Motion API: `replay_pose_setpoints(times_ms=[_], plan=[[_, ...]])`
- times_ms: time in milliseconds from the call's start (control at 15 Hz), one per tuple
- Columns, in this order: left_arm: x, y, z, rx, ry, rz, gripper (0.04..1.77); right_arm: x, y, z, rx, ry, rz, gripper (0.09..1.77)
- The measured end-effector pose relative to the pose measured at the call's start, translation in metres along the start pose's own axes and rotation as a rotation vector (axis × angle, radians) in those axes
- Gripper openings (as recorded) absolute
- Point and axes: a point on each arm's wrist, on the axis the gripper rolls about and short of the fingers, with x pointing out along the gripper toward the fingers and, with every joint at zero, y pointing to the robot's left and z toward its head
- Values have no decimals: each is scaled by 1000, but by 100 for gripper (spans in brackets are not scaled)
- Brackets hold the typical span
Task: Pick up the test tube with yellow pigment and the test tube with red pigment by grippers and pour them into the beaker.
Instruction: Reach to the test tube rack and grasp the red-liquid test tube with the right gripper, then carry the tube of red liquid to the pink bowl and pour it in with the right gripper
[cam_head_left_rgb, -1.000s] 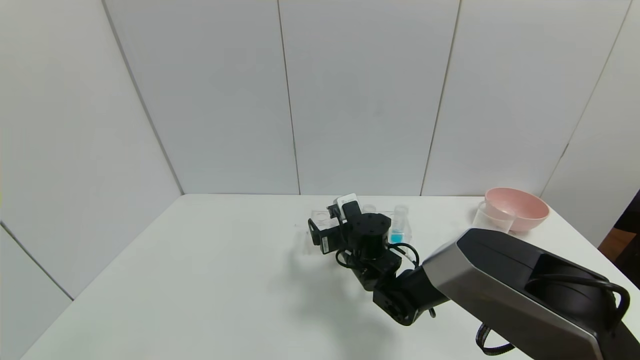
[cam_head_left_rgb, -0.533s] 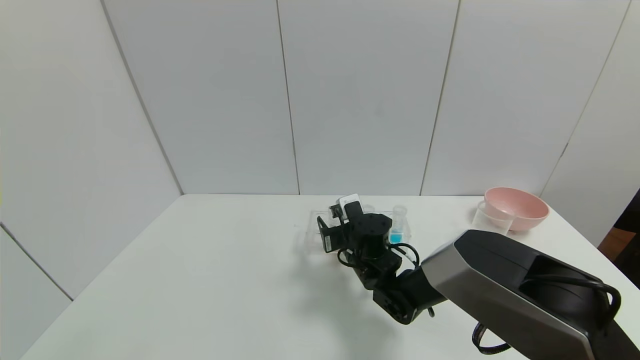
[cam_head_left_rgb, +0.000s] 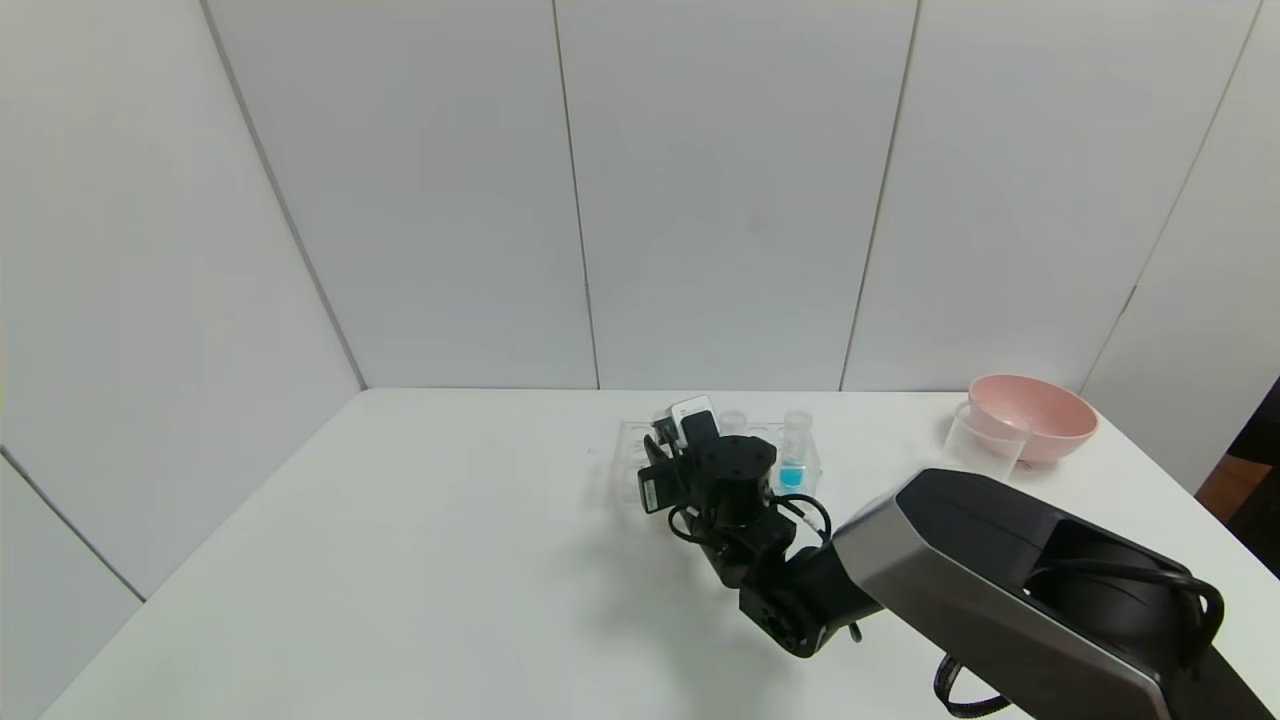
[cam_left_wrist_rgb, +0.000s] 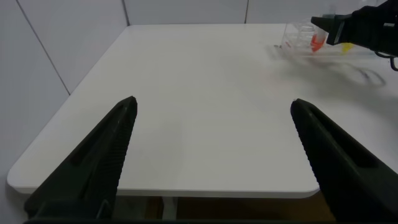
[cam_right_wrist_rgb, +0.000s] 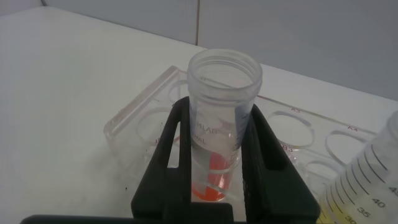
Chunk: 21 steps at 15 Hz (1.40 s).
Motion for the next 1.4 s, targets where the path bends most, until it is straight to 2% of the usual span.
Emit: replay_pose_setpoints(times_ms=[533, 1067, 1400], plan=[[0, 0, 0, 0, 0, 0, 176, -3, 7, 6, 3, -7, 16, 52], [0, 0, 0, 0, 0, 0, 176, -21, 11, 56, 32, -79, 43, 52], [0, 0, 0, 0, 0, 0, 176, -40, 3, 95, 49, -124, 38, 52]])
